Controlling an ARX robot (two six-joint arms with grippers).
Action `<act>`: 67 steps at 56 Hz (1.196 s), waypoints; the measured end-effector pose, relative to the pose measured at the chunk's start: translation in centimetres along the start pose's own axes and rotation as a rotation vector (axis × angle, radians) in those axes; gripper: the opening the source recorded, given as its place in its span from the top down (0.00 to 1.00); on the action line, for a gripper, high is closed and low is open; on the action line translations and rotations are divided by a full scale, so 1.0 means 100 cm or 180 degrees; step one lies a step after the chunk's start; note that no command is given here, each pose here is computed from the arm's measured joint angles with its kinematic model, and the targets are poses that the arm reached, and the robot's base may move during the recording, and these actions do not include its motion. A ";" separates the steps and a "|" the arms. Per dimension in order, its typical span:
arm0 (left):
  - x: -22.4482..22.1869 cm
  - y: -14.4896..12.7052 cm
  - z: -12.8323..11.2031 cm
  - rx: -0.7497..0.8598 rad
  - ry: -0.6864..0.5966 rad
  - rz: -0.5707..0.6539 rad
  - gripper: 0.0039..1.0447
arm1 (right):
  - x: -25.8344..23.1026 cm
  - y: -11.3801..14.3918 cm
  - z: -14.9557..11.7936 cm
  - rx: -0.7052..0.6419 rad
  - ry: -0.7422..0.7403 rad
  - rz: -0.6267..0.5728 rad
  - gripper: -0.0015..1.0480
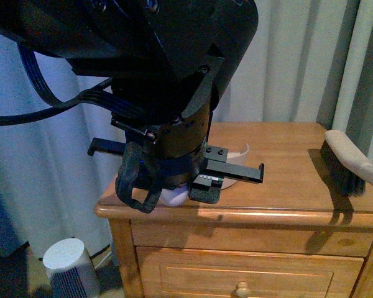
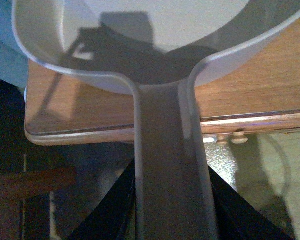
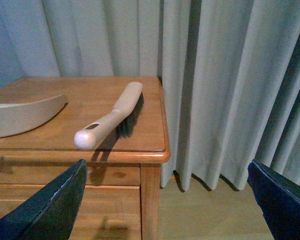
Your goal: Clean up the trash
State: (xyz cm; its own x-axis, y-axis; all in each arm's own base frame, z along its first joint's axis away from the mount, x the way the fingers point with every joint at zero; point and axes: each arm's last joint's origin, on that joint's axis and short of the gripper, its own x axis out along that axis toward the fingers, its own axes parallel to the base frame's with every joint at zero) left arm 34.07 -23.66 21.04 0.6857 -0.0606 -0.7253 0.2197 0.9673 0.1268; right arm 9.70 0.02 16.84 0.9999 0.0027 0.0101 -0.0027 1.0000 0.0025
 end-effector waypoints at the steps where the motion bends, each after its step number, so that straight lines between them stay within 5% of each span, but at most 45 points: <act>1: 0.000 0.000 0.000 0.0000 -0.0010 0.0001 0.73 | 0.000 0.000 0.000 0.0000 0.0000 0.0000 0.07; 17: -0.011 0.014 0.004 -0.0027 -0.0447 -0.0001 0.73 | 0.000 0.000 0.000 0.0000 0.0000 0.0000 0.07; 23: -0.038 0.031 0.014 -0.0020 -0.1134 -0.0040 0.73 | 0.000 0.000 0.000 0.0000 0.0000 0.0000 0.07; 25: -0.090 0.064 0.020 0.0057 -0.2163 0.0015 0.73 | 0.000 0.000 0.000 0.0000 0.0000 -0.0001 0.07; 29: -0.107 0.077 0.017 0.0082 -0.2467 -0.0034 0.73 | 0.000 0.000 0.000 0.0000 -0.0001 0.0005 0.07; 46: -0.198 0.130 -0.061 0.0188 -0.3349 -0.0258 0.73 | 0.000 0.000 0.000 0.0000 0.0000 -0.0001 0.07; 67: -0.241 0.145 -0.150 0.0045 -0.3870 -0.0327 0.73 | 0.000 0.000 0.000 0.0000 0.0000 -0.0001 0.07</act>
State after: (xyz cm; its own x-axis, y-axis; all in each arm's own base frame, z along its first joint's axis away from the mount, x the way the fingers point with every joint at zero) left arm 10.40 -4.45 30.21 0.8654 -0.3351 0.3725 0.3135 0.9421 0.1191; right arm 9.69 0.02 16.84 0.9999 0.0023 0.0101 -0.0023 1.0000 0.0025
